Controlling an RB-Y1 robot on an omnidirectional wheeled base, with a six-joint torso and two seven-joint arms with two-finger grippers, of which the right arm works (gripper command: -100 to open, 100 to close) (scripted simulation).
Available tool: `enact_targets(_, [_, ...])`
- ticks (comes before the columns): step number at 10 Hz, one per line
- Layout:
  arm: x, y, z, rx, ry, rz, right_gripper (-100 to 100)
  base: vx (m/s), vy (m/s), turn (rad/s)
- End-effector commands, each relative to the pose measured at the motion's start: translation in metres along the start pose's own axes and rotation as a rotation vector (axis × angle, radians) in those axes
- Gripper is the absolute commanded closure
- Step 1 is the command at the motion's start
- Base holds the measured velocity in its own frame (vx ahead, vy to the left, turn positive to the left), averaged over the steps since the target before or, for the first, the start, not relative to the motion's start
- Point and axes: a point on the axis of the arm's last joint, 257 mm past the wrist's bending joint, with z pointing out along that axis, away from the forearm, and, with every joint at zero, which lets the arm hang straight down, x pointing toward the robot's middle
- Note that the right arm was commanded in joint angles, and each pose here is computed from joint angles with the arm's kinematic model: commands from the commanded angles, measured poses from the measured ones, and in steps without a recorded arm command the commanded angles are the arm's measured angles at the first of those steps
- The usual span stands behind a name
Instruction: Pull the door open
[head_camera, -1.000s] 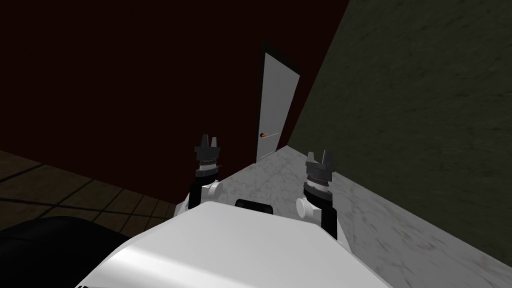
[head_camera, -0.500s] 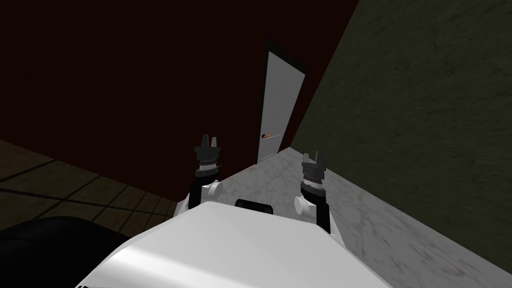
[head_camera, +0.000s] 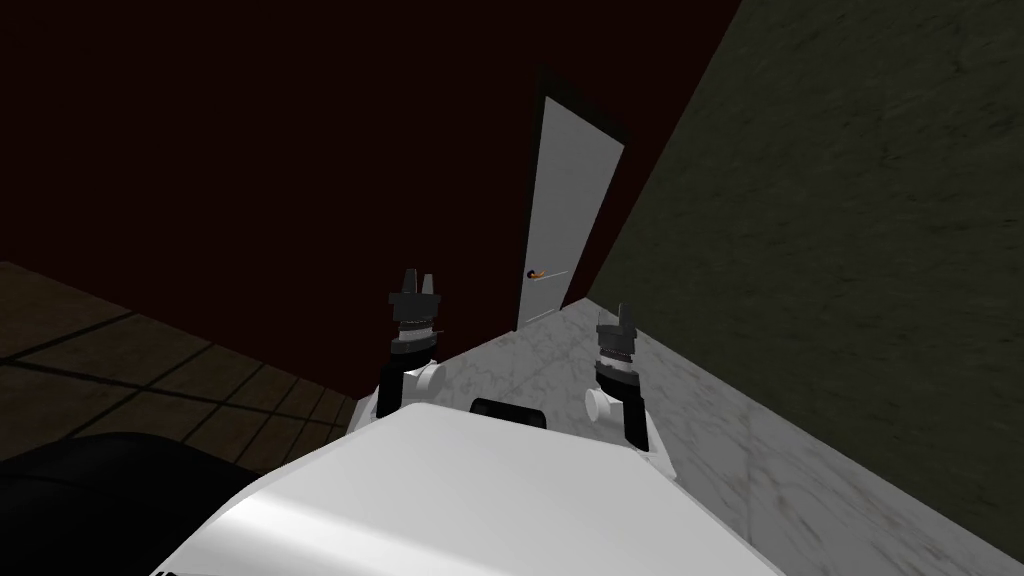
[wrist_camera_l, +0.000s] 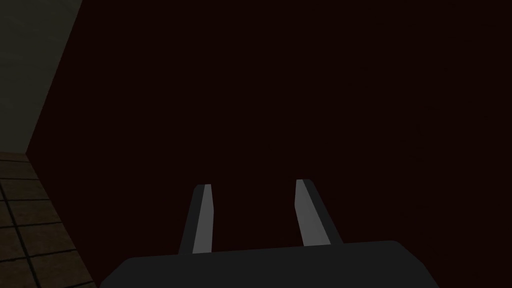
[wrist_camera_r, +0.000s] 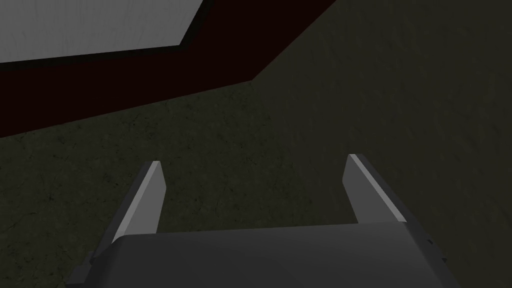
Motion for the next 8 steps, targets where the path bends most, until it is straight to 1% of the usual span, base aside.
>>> enact_targets(1, [0.004,-0.015,-0.0006,0.019,0.008,0.003,-100,0.103,-0.055,0.13])
enact_targets(8, [0.011,-0.078,-0.0059,0.112,0.04,0.013,-100,0.082,-0.066,0.13])
